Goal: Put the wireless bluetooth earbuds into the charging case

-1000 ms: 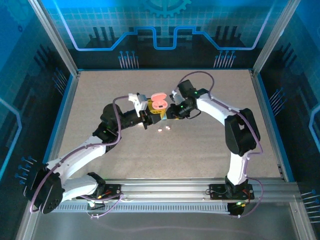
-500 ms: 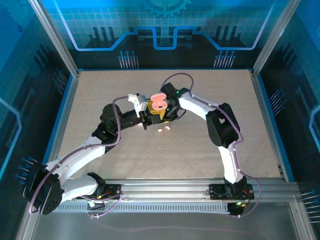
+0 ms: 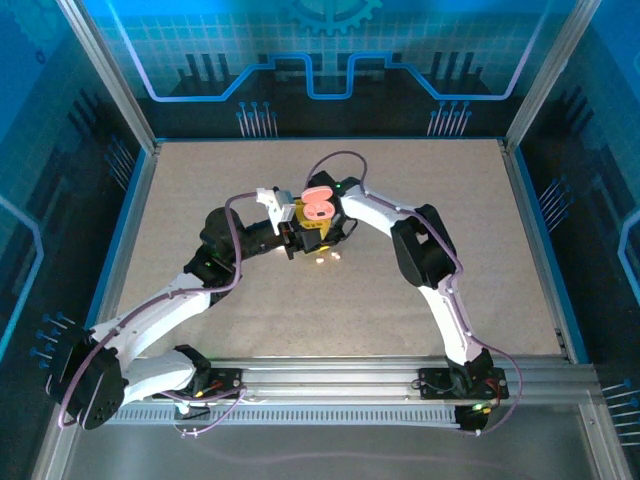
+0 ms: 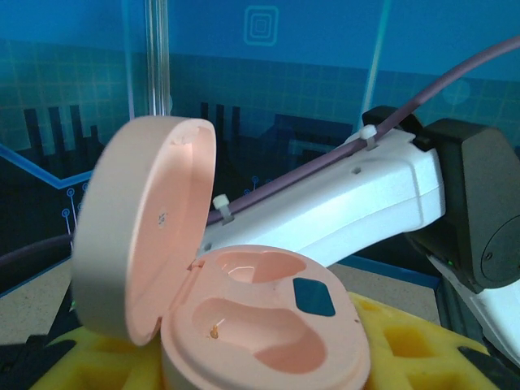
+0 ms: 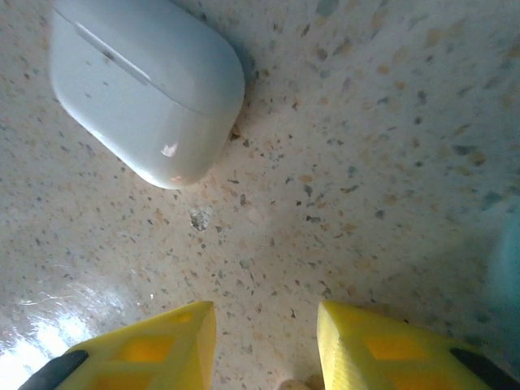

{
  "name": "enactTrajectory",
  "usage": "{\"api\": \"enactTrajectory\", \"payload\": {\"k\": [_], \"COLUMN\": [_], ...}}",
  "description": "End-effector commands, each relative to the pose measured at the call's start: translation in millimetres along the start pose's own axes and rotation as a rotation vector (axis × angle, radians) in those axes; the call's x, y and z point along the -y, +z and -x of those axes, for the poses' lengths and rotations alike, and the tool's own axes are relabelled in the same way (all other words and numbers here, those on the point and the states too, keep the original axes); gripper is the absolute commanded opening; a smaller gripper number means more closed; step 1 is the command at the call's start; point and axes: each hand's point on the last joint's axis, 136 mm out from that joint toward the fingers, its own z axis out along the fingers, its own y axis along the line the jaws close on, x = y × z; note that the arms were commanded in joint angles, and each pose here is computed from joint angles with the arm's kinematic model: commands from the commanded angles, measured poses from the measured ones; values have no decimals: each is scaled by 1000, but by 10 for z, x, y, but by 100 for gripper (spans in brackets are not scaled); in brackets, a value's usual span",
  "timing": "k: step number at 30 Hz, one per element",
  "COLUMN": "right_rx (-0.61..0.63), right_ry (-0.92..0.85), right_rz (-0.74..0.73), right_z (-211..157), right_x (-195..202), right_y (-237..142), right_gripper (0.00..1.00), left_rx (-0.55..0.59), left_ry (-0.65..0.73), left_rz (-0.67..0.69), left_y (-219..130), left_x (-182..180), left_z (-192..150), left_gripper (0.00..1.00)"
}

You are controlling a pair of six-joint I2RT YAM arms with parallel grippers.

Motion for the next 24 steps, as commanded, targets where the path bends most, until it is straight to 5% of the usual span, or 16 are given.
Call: {"api": "enactTrajectory", "payload": {"k": [1,24], "right_rx": [-76,-79], "right_ry": [-22,-51], "right_rz": [2,-50], "right_z": [-162,-376], "right_x": [-68,-131], "right_y": [86,-184], "right_gripper": [39,34], "left_rx": [16,17], "left_ry": [20,10], "left_rz": [-4,-5], "left_y": [-40,-31], "left_x": [16,11], "left_z": [86,80], "left_gripper": [33,33]}}
